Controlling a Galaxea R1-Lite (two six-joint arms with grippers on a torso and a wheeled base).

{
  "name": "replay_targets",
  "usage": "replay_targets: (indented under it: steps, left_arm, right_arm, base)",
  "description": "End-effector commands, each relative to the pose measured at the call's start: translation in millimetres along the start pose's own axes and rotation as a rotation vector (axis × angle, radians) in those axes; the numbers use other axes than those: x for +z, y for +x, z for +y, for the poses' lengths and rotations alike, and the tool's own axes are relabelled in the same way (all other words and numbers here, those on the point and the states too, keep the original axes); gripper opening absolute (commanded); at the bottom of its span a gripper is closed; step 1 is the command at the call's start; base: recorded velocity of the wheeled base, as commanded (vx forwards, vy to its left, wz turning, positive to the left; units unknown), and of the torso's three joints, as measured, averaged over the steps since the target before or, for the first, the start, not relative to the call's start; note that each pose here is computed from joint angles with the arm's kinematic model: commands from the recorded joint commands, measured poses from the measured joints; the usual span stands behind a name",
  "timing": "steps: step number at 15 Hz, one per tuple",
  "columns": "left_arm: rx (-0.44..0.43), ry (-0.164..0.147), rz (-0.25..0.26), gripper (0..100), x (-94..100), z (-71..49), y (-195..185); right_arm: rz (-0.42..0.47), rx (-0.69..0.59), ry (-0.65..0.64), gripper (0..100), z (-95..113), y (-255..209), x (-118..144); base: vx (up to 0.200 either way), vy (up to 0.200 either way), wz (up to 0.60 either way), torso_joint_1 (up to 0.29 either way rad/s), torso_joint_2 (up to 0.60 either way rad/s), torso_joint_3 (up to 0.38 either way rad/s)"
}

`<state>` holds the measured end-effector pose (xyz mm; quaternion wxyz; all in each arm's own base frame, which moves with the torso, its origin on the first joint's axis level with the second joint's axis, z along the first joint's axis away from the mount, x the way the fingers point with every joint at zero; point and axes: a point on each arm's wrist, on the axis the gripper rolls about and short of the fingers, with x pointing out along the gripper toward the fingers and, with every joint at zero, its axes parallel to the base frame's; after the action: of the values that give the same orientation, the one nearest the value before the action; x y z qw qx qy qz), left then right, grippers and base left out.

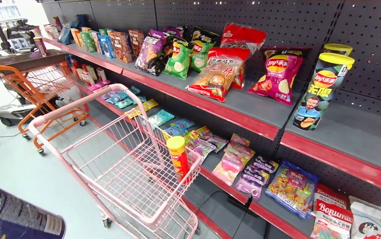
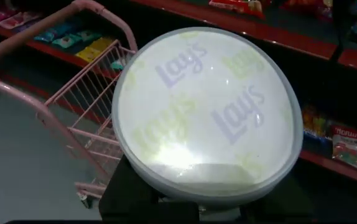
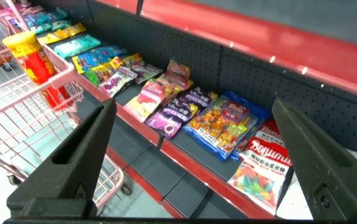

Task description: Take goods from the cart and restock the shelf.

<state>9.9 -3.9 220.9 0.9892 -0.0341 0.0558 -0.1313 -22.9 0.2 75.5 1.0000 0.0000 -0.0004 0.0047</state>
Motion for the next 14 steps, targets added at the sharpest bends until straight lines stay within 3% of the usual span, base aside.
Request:
replay_targets:
  steps: [1, 3, 8, 14]
  left_arm:
    - [0.024, 0.006, -0.046, 0, -12.7, -0.3, -19]
    - [0.041, 0.029, -0.046, 0, -13.3, 0.1, -20]
    - [0.04, 0.073, -0.045, 0, -13.3, 0.1, -20]
    - [0.067, 0.073, -0.046, 0, -25.4, 1.2, -24]
  right_arm:
    - [0.001, 0.0, 0.002, 100, 0, 0, 0]
    - [0.001, 0.0, 0.0, 100, 0, 0, 0]
    - [-0.001, -0.005, 0.002, 100, 0, 0, 0]
    - [0.001, -0.003, 0.002, 100, 0, 0, 0]
  base:
    - [0.0, 0.0, 0.0, 0.246, -0.61, -0.369]
    - [0.0, 0.0, 0.0, 0.203, -0.5, -0.305]
    - [0.0, 0.0, -0.6, 0.118, -0.27, -0.159]
    - [0.0, 0.0, -0.6, 0.007, -0.01, -0.005]
